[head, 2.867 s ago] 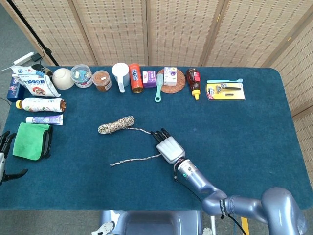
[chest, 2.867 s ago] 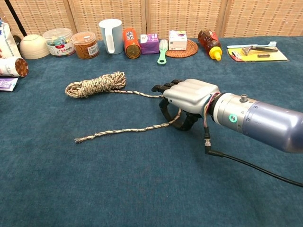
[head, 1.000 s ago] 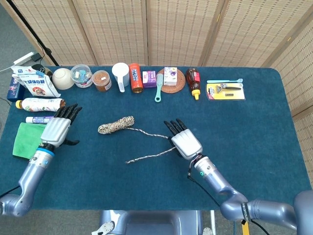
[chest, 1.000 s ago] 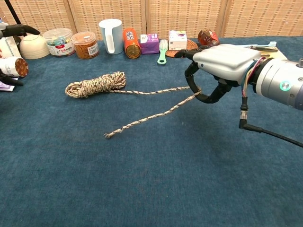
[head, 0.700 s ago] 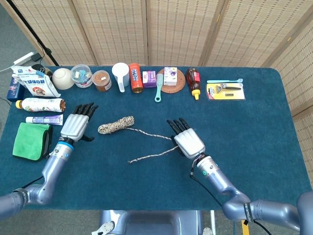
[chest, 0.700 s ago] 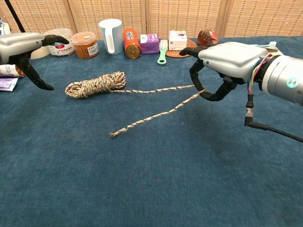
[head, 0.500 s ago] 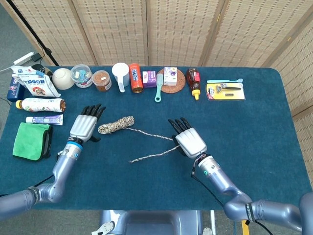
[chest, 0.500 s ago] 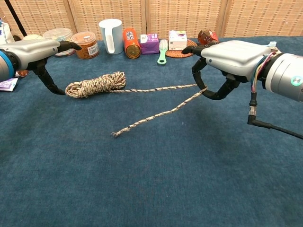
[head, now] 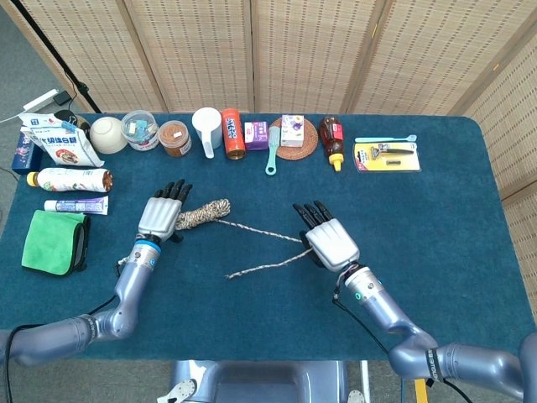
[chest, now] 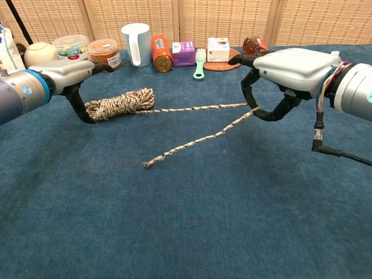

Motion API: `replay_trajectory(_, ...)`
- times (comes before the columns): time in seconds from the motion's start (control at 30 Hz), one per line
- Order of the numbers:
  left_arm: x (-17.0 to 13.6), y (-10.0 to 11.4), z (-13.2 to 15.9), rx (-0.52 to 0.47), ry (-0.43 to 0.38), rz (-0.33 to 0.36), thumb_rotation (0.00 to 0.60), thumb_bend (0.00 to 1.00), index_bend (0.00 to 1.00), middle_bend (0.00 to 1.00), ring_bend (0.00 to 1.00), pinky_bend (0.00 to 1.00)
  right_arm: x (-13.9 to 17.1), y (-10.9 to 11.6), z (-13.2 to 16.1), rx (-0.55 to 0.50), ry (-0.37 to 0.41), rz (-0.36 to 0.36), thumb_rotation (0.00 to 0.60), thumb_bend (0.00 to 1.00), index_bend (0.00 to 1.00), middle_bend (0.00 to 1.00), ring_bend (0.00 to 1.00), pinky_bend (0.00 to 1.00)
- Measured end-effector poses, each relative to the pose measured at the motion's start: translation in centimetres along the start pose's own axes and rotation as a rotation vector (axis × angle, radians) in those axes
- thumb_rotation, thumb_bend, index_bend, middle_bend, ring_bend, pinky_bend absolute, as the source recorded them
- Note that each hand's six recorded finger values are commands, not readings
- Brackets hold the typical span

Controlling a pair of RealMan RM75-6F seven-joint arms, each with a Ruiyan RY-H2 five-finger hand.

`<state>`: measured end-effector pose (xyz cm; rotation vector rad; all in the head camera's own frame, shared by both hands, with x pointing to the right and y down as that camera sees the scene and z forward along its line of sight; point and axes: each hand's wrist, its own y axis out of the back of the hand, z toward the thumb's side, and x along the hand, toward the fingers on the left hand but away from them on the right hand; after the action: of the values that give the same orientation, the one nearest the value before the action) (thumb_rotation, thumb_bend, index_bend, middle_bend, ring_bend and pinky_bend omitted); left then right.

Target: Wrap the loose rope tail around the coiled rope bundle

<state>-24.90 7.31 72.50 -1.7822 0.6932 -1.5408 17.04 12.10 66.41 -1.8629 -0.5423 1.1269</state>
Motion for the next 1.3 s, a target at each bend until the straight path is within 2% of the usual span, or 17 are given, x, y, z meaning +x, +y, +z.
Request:
replay_trajectory(0.13, 1.1, -0.7, 1.1, -0.015, 0.003, -0.018, 0.6, 0.13, 0.0, 0.0, 0.01, 0.27, 0.1, -0.1, -0.2, -0.003, -0.003, 0.002, 0.6, 0.48, 0.58, 0.0, 0.0, 0.0)
replay_trajectory(0.27, 1.7, -1.1, 1.9, -0.025, 0.003, -0.022, 0.6, 0.18, 0.09, 0.01, 0.13, 0.38, 0.2, -0.1, -0.4, -0.003, -0.005, 0.002, 0.6, 0.47, 0.58, 0.0, 0.0, 0.0)
replay_trajectory(0.4, 2.0, -1.4, 2.4, -0.015, 0.0, -0.021, 0.6, 0.21, 0.25, 0.13, 0.24, 0.48, 0.2, 0.0, -0.6, -0.007, -0.007, 0.001, 0.6, 0.47, 0.58, 0.0, 0.0, 0.0)
replay_trajectory(0.53, 2.0, -1.5, 2.7, -0.004, -0.006, -0.012, 0.6, 0.25, 0.34, 0.2, 0.31, 0.53, 0.4, 0.0, -0.8, -0.014, -0.005, -0.001, 0.6, 0.48, 0.58, 0.0, 0.0, 0.0)
replay_trajectory(0.7, 1.9, -1.3, 2.9, 0.003, -0.017, 0.007, 0.6, 0.31, 0.41, 0.27, 0.37, 0.57, 0.5, 0.1, -0.8, -0.023, -0.001, -0.005, 0.6, 0.48, 0.58, 0.0, 0.0, 0.0)
replay_trajectory(0.9, 1.9, -0.9, 3.1, -0.008, -0.042, 0.026, 0.6, 0.34, 0.45, 0.3, 0.39, 0.58, 0.8, 0.5, -0.8, -0.032, 0.006, -0.012, 0.6, 0.48, 0.59, 0.0, 0.0, 0.0)
replay_trajectory(1.0, 1.8, -0.4, 3.4, -0.024, -0.08, 0.047, 0.6, 0.35, 0.45, 0.3, 0.39, 0.58, 1.0, 0.9, -0.6, -0.046, 0.016, -0.019, 0.6, 0.48, 0.59, 0.0, 0.0, 0.0)
replay_trajectory(1.17, 1.6, 0.6, 4.4, -0.065, -0.188, 0.091, 0.6, 0.35, 0.46, 0.3, 0.39, 0.58, 1.3, 1.7, 0.0, -0.064, 0.039, -0.032, 0.6, 0.49, 0.59, 0.0, 0.0, 0.0)
replay_trajectory(1.3, 1.4, 0.9, 5.5, -0.048, -0.281, 0.106, 0.6, 0.35, 0.46, 0.3, 0.39, 0.58, 1.7, 2.6, 1.1, -0.108, 0.066, -0.037, 0.6, 0.48, 0.59, 0.0, 0.0, 0.0)
